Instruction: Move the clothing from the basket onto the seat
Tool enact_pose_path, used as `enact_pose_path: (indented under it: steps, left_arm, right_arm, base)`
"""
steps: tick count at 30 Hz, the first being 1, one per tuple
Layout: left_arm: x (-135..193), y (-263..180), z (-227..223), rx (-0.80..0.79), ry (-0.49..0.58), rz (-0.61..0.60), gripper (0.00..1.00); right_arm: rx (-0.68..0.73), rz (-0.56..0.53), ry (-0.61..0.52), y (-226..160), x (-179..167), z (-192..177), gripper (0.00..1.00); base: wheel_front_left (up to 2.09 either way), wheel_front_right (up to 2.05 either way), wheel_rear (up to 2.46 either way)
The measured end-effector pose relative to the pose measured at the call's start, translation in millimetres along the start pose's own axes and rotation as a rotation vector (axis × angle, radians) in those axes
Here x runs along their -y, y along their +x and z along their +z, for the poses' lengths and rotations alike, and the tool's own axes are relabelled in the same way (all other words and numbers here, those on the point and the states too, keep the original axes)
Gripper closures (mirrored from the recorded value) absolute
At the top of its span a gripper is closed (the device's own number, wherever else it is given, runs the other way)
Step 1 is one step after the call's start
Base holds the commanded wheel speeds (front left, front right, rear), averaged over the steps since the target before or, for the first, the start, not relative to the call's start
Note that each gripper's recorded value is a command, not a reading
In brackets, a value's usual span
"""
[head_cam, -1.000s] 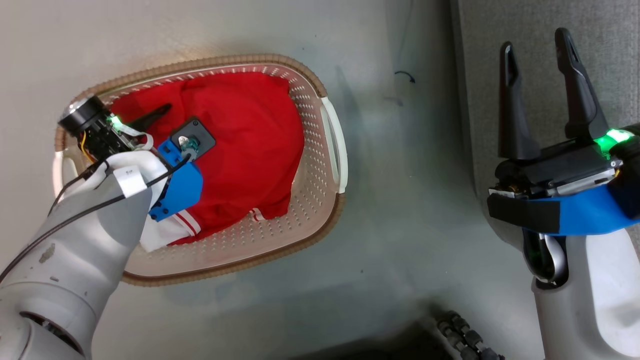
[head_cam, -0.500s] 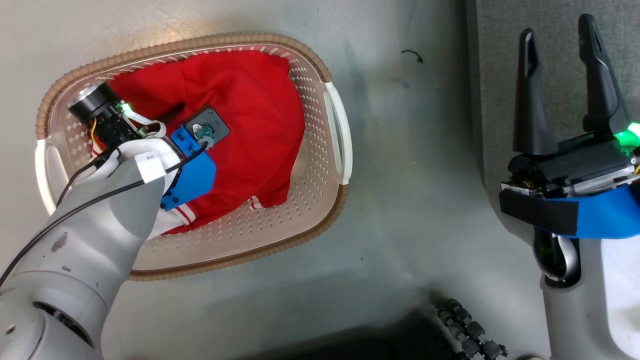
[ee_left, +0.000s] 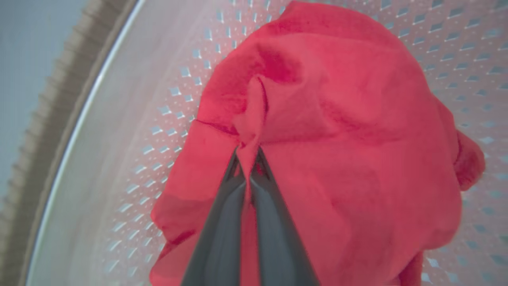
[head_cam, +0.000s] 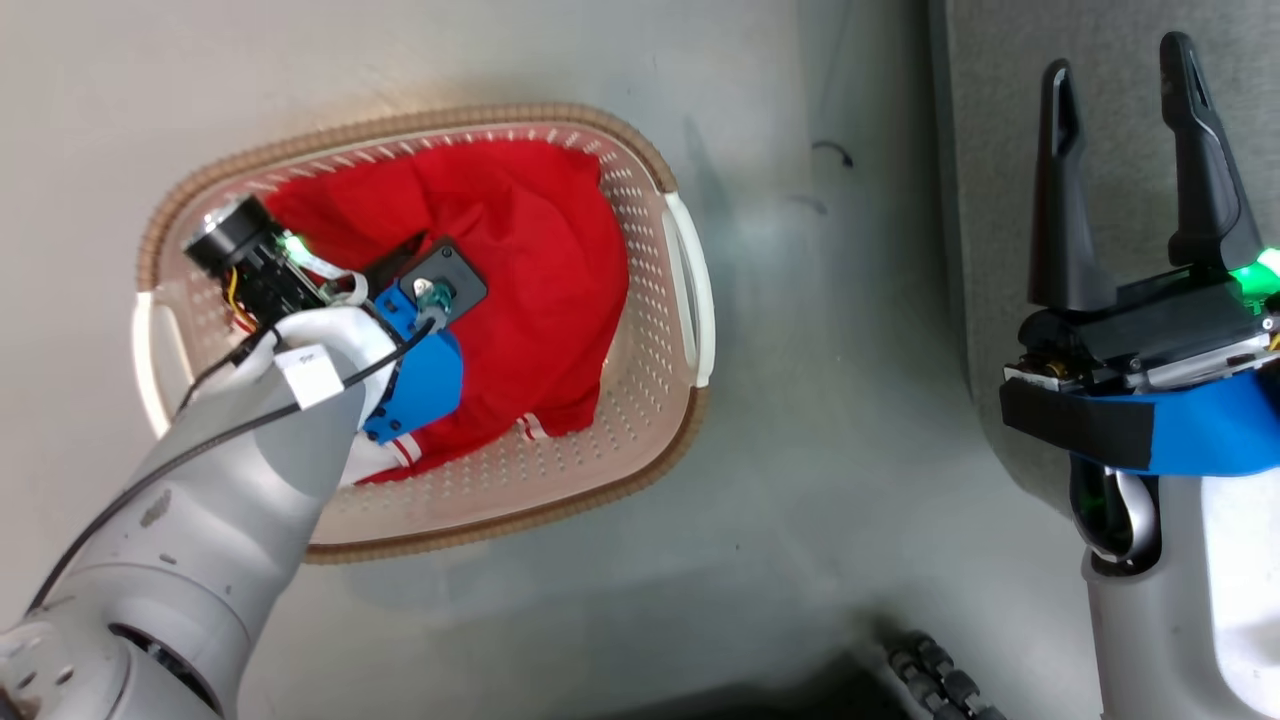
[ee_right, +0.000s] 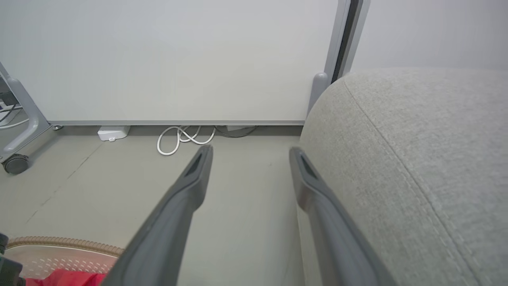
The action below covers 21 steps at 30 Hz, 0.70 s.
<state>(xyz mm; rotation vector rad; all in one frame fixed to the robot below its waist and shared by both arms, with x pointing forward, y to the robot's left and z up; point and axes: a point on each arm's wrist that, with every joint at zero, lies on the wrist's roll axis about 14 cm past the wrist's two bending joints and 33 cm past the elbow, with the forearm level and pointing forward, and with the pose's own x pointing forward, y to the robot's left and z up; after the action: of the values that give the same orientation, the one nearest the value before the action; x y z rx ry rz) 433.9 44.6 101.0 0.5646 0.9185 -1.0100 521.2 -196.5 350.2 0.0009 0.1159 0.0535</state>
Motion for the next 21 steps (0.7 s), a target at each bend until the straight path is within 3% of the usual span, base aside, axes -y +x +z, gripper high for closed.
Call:
enact_pose_path:
  steps: [21]
  left_arm:
    - [-15,-112,91,0.314,-0.185,0.213,1.0]
  right_arm:
    - [0.155,0.027,0.021,-35,-17,96,0.0]
  base:
    - [0.0,0.0,0.0]
